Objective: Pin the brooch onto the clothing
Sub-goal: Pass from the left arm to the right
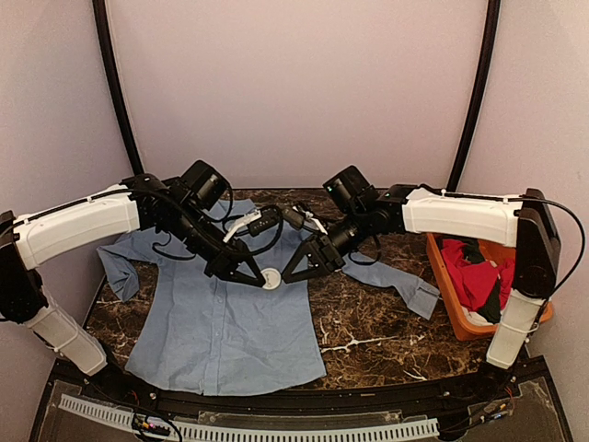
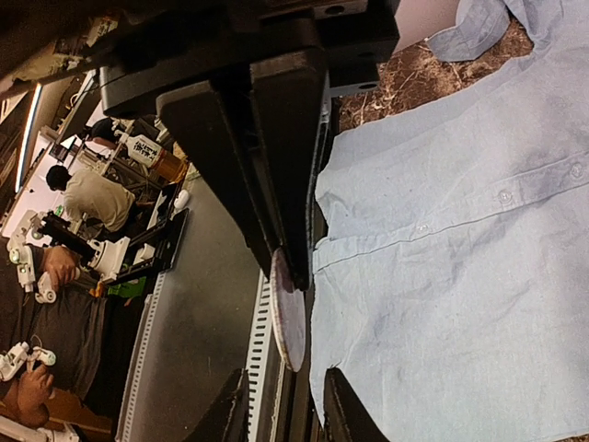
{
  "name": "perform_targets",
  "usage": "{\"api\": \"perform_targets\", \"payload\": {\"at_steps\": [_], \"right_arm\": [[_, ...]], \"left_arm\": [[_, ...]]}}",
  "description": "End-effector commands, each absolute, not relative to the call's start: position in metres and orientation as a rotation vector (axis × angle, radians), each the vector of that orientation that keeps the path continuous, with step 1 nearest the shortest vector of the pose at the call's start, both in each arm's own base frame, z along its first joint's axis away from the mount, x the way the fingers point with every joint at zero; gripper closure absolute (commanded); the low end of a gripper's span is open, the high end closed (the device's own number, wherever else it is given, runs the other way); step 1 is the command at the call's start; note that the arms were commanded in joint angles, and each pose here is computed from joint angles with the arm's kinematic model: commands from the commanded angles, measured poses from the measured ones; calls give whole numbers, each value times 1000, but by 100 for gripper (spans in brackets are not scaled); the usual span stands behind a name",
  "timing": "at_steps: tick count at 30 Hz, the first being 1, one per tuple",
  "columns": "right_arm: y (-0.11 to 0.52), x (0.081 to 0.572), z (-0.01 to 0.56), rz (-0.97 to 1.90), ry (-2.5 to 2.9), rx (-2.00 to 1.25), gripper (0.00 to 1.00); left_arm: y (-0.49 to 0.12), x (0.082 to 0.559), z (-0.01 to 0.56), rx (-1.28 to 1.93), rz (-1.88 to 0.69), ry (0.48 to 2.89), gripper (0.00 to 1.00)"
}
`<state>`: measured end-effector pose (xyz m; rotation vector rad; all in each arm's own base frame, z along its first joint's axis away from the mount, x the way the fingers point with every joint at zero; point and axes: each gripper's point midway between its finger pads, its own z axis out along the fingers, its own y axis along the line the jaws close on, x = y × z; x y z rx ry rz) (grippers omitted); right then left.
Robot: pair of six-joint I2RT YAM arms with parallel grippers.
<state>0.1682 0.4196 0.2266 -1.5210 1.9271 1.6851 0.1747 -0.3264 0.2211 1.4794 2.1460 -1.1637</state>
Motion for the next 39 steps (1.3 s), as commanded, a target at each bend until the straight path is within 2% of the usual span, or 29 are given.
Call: {"api": "perform_targets", "payload": {"at_steps": [1, 12, 15, 18, 24, 25, 26, 28, 29, 30, 31, 32, 33, 34, 35, 39], "right_arm": [[428, 169, 226, 1730, 1926, -1475, 75], [436, 168, 224, 1746, 1919, -1460, 80], [438, 168, 224, 1746, 1914, -1462, 87], [438, 168, 222, 1731, 1906, -1469, 100], [432, 171, 227, 1640, 1868, -1445, 100], [431, 172, 230, 1629, 1853, -1432, 100], [429, 173, 233, 1621, 1839, -1414, 100], [425, 175, 239, 1608, 1812, -1373, 100], [424, 177, 243, 1597, 1792, -1347, 100], [424, 181, 250, 1595, 1768, -1308, 100], [423, 184, 256, 1592, 1748, -1270, 100], [422, 186, 262, 1587, 1733, -1229, 100], [421, 190, 269, 1588, 1712, -1177, 100], [420, 193, 277, 1598, 1682, -1123, 100], [419, 195, 281, 1609, 1671, -1067, 100], [416, 208, 292, 1654, 1635, -866, 100]], "left_arm": [[-329, 176, 236, 1467, -1164, 2094, 99], [-331, 171, 230, 1468, -1199, 2096, 99], [-332, 171, 229, 1467, -1204, 2097, 99], [-333, 172, 230, 1453, -1203, 2093, 99], [-328, 177, 233, 1393, -1175, 2087, 76], [-328, 179, 241, 1376, -1170, 2050, 66], [-323, 182, 237, 1335, -1167, 2077, 63], [-314, 192, 243, 1239, -1167, 2058, 49], [-312, 198, 259, 1192, -1166, 1982, 35], [-302, 207, 253, 1091, -1184, 2029, 27], [-300, 212, 273, 1052, -1203, 1928, 24], [-290, 220, 268, 953, -1231, 1961, 20], [-289, 225, 288, 926, -1242, 1854, 19], [-286, 227, 282, 866, -1273, 1877, 18], [-288, 228, 296, 866, -1288, 1797, 18], [-300, 230, 299, 828, -1448, 1770, 17]]}}
